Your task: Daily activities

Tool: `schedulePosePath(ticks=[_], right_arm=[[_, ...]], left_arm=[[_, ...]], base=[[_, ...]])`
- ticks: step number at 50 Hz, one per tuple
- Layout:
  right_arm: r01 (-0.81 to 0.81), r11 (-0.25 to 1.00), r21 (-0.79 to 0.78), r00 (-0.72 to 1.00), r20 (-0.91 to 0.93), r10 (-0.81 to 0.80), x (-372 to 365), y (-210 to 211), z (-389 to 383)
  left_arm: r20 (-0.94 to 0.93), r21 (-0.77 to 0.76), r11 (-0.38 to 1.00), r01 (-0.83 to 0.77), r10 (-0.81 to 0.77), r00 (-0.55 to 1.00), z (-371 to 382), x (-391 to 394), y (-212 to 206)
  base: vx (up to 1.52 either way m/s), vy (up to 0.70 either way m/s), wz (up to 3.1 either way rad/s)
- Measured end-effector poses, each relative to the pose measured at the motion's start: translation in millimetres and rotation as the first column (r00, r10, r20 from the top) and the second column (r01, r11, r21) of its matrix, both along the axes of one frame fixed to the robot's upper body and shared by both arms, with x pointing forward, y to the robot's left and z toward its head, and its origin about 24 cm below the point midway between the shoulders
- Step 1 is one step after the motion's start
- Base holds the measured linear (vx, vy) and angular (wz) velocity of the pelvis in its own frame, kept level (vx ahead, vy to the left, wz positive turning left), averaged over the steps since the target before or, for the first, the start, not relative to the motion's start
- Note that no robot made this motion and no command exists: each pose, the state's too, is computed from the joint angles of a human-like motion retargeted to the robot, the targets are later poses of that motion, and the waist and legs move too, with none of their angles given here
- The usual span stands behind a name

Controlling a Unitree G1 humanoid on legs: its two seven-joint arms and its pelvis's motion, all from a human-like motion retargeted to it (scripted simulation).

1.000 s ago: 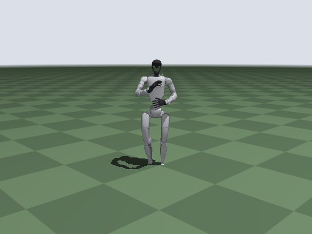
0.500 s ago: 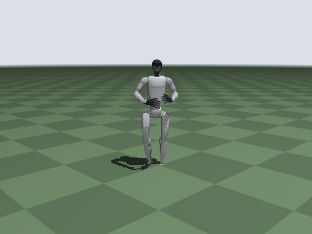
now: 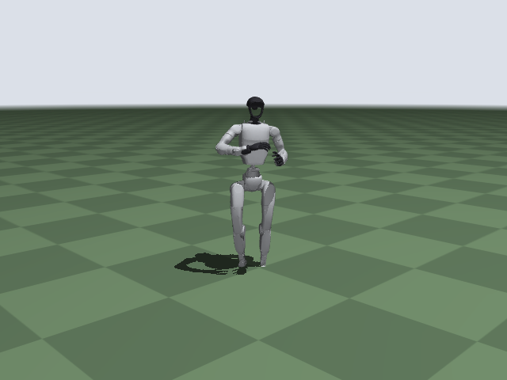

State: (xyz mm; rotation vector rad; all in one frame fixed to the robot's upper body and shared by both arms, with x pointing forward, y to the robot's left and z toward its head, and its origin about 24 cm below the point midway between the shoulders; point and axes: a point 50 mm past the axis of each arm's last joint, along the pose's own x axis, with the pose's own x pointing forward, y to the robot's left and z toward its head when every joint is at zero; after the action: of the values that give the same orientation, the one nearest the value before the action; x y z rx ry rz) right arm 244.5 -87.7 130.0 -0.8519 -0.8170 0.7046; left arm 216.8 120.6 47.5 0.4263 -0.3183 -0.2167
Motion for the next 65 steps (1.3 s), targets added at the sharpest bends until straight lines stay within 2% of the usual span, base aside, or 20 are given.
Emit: schedulePosePath(ticks=[7,20,32,40,52,58,65], right_arm=[[-0.009,0.999,0.045,0.998,0.069,0.006,-9,1,12],[0.004,0.999,0.04,0.993,0.118,-0.009,-12,3,24],[0.094,0.99,0.11,0.996,-0.001,-0.095,-12,2,6],[0.244,0.96,0.136,0.966,-0.12,-0.229,-6,-10,-19],[0.545,0.828,0.134,0.823,-0.275,-0.497,-10,-49,-68],[0.579,0.811,0.091,0.793,-0.295,-0.533,-13,-54,-81],[0.508,0.86,0.056,0.847,-0.216,-0.486,1,-38,-74]], left_arm=[[0.029,0.049,0.999,-0.01,0.009,1.0,2,5,0],[-0.007,0.149,0.988,0.031,-0.031,1.0,-3,13,0],[-0.101,0.261,0.965,0.027,-0.001,0.995,-25,4,15],[-0.249,0.333,0.942,-0.04,0.128,0.96,-60,-15,41],[-0.313,0.405,0.866,-0.292,0.432,0.846,-88,-52,92],[-0.324,0.437,0.809,-0.393,0.549,0.771,-97,-67,110],[-0.332,0.464,0.747,-0.477,0.646,0.688,-107,-74,123]], base=[[0.0,0.0,0.0],[0.0,0.0,0.0],[0.0,0.0,0.0],[0.01,0.0,0.07],[0.01,-0.01,0.25],[0.0,-0.02,0.28],[-0.01,-0.02,0.29]])
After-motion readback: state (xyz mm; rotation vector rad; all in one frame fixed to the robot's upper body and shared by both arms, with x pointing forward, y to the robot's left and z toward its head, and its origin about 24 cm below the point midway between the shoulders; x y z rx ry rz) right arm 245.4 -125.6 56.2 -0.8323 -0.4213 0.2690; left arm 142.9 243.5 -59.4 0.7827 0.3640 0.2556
